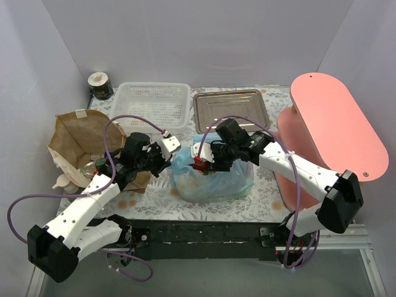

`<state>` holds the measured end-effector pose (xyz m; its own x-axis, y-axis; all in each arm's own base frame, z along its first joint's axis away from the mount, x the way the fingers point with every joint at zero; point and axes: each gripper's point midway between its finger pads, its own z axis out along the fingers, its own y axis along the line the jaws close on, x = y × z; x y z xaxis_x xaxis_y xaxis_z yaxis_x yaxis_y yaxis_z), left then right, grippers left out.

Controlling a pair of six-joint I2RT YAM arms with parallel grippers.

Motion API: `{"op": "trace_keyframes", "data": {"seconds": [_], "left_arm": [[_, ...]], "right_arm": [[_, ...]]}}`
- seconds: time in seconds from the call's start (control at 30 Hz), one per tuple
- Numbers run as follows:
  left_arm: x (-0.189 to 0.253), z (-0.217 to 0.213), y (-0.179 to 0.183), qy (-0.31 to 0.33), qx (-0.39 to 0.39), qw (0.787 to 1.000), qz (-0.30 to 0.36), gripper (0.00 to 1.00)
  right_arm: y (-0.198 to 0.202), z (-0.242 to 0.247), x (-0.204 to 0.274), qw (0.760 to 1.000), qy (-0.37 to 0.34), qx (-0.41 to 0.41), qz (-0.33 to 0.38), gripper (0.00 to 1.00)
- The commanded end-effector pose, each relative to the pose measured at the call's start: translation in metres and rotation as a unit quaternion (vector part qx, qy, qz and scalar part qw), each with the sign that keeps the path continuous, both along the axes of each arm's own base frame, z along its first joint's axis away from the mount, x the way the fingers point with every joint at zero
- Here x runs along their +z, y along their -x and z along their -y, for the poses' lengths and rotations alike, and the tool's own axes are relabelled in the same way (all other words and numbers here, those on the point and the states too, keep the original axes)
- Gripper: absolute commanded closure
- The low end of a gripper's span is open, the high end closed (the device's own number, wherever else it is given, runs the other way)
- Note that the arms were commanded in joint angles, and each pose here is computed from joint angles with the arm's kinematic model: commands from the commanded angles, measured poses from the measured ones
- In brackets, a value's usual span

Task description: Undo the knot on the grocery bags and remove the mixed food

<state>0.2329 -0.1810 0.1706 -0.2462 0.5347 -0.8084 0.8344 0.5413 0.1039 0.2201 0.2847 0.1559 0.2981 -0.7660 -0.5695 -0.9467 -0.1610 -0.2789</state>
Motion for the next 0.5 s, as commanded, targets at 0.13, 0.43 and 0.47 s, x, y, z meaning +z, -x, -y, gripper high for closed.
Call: {"op": "trace_keyframes", "data": {"seconds": [0.13,0.43,0.47], "left_arm": [[0.063,0.005,-0.014,0.036,0.014,0.998,0.051,0.86],[0.143,-0.010,-0.074,0.073,0.119,0.984,0.113,0.02],[0.140,-0.013,-0.080,0.073,0.137,0.982,0.107,0.02]], "right_arm": [[-0.008,-0.026,0.110,0.982,-0.168,-0.082,0.011,0.43],[-0.110,0.037,0.147,0.900,-0.231,-0.364,0.057,0.24],[-0.114,0.043,0.143,0.896,-0.229,-0.377,0.048,0.22]]}}
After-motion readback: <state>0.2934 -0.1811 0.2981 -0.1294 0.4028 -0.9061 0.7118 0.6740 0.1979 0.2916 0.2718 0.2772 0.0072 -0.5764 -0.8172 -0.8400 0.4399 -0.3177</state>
